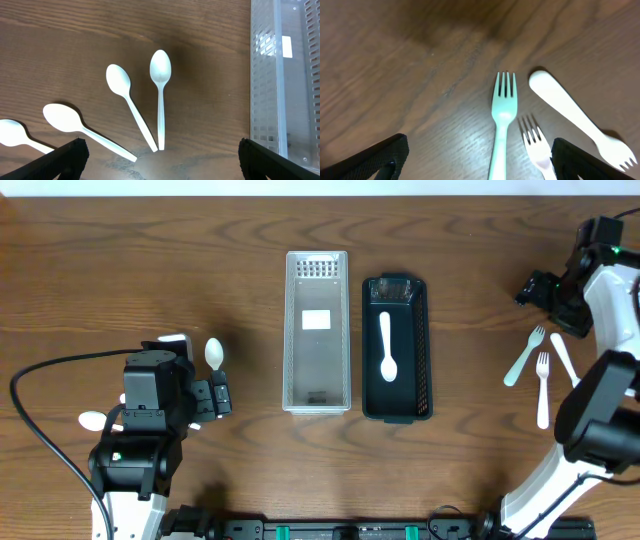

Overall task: Pack container
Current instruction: 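Return the right gripper to the forks and grasp a white fork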

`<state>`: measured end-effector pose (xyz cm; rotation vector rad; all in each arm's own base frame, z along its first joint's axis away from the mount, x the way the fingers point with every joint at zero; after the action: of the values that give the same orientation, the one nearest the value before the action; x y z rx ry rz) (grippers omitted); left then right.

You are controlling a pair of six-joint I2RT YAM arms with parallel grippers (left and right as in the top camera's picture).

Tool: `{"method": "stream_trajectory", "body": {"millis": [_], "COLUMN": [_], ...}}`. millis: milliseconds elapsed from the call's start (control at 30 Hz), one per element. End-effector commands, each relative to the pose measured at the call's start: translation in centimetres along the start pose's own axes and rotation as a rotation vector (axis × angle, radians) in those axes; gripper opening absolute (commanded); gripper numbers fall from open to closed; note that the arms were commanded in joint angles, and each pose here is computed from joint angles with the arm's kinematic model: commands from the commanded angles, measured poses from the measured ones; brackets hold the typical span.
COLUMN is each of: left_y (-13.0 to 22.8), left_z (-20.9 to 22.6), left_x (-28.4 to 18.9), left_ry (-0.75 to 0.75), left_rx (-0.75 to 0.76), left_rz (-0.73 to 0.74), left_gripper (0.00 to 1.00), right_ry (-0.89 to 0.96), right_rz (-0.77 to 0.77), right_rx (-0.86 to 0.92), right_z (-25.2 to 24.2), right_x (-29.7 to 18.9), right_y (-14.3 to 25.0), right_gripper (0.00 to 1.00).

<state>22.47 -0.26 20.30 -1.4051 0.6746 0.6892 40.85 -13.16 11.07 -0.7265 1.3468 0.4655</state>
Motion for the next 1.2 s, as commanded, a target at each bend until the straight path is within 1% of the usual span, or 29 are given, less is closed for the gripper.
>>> {"method": "stream_trajectory", "body": {"millis": [0,300,867,1167], "left_y": [-0.4,-0.4,-0.4,-0.4], "left_z": [0.1,0.1,0.1,0.1], "left_x": [-0.3,-0.3,-0.3,-0.3], "left_ry": [-0.003,-0.003,-0.003,-0.003], "left_rx": [-0.013,-0.013,-0.013,-0.013], "left_rz": [-0.01,-0.01,-0.01,-0.009], "left_gripper": [0.98,0.98,0.98,0.98], "right_ry": [0.024,0.066,0.094,0.098], "right_rz": [0.036,0.117,0.171,0.182], "right_rx": [-0.021,-0.024,-0.031,-0.046], "right_z": [-0.2,-0.7,-2.9,-3.3], "right_x": [2.2,6.2,7.7,8.7], "right_y": [0.2,1.2,1.9,2.7], "right_gripper": [0.94,0.95,0.94,0.93]}}
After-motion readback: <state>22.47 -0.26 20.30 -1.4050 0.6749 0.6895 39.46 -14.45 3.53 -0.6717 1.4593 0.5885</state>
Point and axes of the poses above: each gripper's point midway between its finger pads, its own x axis out along the fingers, its own z axis along the line the jaws close on, y = z × x, the point moved 4 cm from there along -x, back along the fingers, and after that the axes turned 9 degrees about x, right-handed, at the moved point
